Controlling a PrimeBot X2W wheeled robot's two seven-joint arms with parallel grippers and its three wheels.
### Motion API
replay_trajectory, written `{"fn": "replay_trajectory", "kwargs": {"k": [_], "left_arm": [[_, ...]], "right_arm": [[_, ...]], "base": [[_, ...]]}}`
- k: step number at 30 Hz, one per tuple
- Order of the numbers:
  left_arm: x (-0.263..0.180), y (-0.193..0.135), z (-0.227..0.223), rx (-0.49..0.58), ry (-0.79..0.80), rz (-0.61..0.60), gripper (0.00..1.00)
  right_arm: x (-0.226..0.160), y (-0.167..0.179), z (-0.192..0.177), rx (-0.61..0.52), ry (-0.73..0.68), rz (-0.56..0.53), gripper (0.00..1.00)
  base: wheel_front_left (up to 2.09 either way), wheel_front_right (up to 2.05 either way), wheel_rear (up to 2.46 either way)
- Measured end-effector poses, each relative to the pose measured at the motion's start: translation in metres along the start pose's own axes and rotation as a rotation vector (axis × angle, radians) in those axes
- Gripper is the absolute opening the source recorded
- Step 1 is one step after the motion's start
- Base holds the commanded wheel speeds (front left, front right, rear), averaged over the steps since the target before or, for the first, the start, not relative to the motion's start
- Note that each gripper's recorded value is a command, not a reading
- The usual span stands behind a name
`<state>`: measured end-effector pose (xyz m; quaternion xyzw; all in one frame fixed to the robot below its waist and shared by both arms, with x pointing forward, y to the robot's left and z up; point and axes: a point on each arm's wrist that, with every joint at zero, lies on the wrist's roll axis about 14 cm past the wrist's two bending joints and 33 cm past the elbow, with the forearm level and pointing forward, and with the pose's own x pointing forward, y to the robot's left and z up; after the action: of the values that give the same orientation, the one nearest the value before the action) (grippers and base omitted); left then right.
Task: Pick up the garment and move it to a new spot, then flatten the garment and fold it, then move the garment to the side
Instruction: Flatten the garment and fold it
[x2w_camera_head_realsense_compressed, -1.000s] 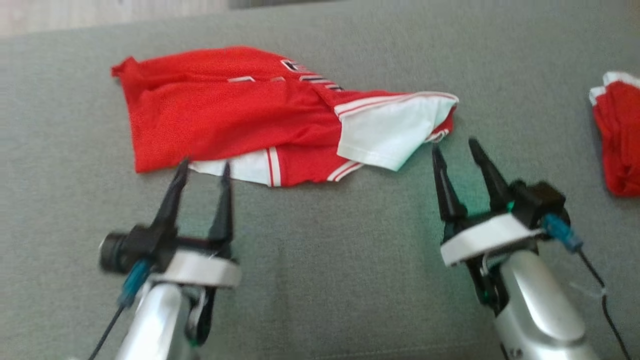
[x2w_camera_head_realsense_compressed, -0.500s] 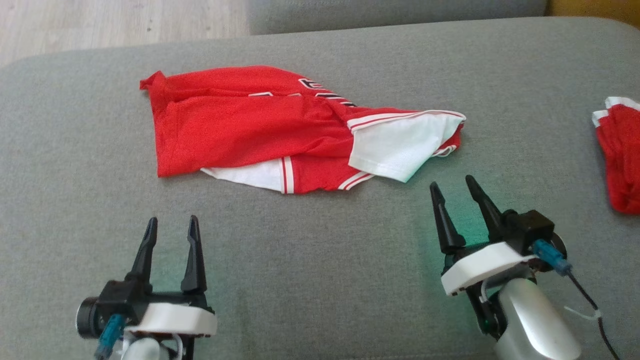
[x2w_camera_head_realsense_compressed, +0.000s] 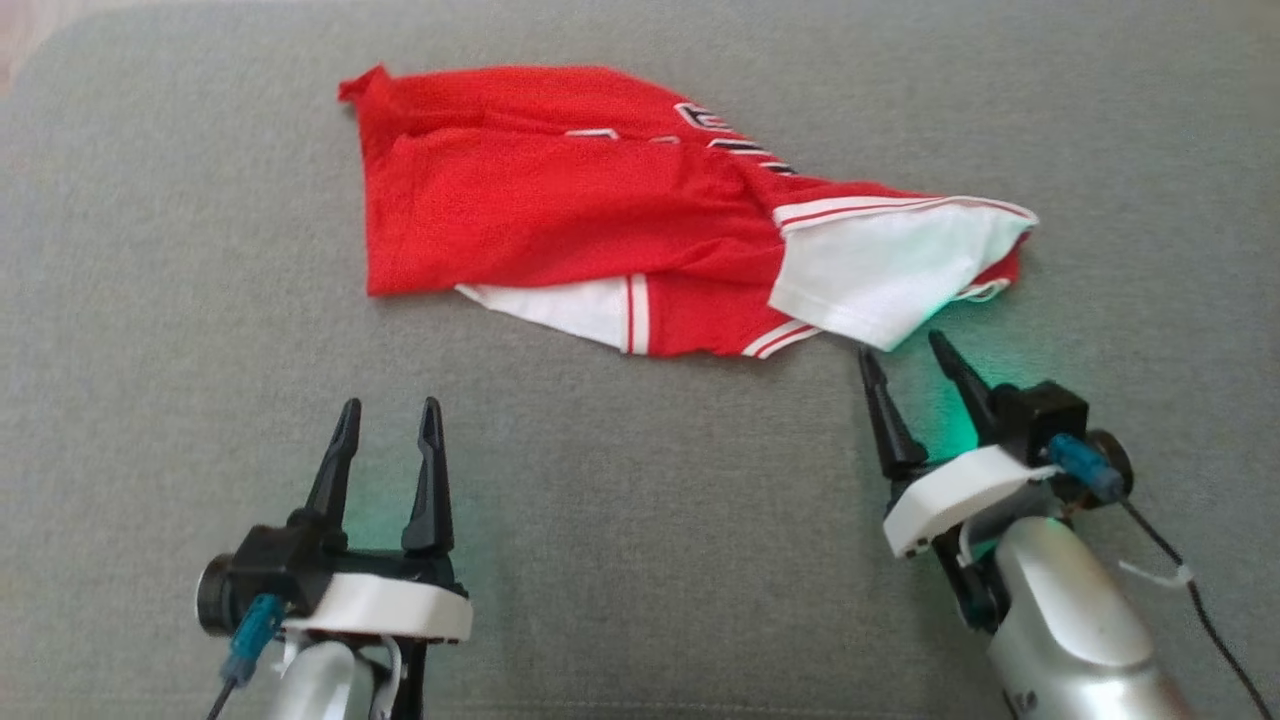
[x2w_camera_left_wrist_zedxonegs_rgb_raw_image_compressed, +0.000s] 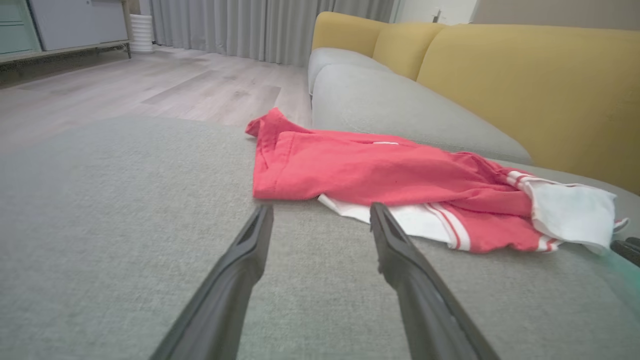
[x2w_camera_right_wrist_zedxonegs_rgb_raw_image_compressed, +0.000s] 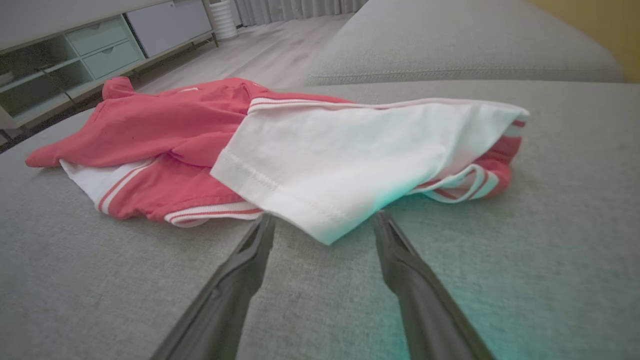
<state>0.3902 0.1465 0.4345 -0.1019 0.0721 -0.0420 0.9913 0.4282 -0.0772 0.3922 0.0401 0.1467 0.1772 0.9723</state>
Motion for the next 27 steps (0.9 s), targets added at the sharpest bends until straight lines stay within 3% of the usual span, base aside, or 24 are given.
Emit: {"fn": "replay_trajectory", "kwargs": {"k": [10,11,12,13,23,27], "left_arm": [[0.008,0.014,-0.008,-0.011,0.024,0.044,1.00],[0.009,0.012,-0.008,-0.013,0.023,0.038,1.00],[0.010,0.010,-0.008,-0.015,0.024,0.031,1.00],[0.011,0.008,-0.008,-0.016,0.022,0.025,1.00],[0.016,-0.015,0.006,-0.020,-0.018,-0.050,1.00],[0.012,-0.027,0.009,-0.022,-0.026,-0.082,1.00]], "right_arm": [[0.021,-0.005,-0.019,0.009,0.053,-0.001,1.00],[0.022,-0.005,-0.018,0.015,0.048,-0.004,0.84],[0.022,-0.006,-0.016,0.020,0.040,-0.006,0.33],[0.022,-0.007,-0.012,0.023,0.027,-0.008,0.00],[-0.001,-0.029,0.033,0.021,-0.119,-0.086,0.00],[-0.024,-0.048,0.055,-0.039,-0.186,-0.156,0.00]], "base": [[0.00,0.00,0.00],[0.00,0.00,0.00],[0.00,0.00,0.00],[0.00,0.00,0.00],[0.00,0.00,0.00],[0.00,0.00,0.00]]}}
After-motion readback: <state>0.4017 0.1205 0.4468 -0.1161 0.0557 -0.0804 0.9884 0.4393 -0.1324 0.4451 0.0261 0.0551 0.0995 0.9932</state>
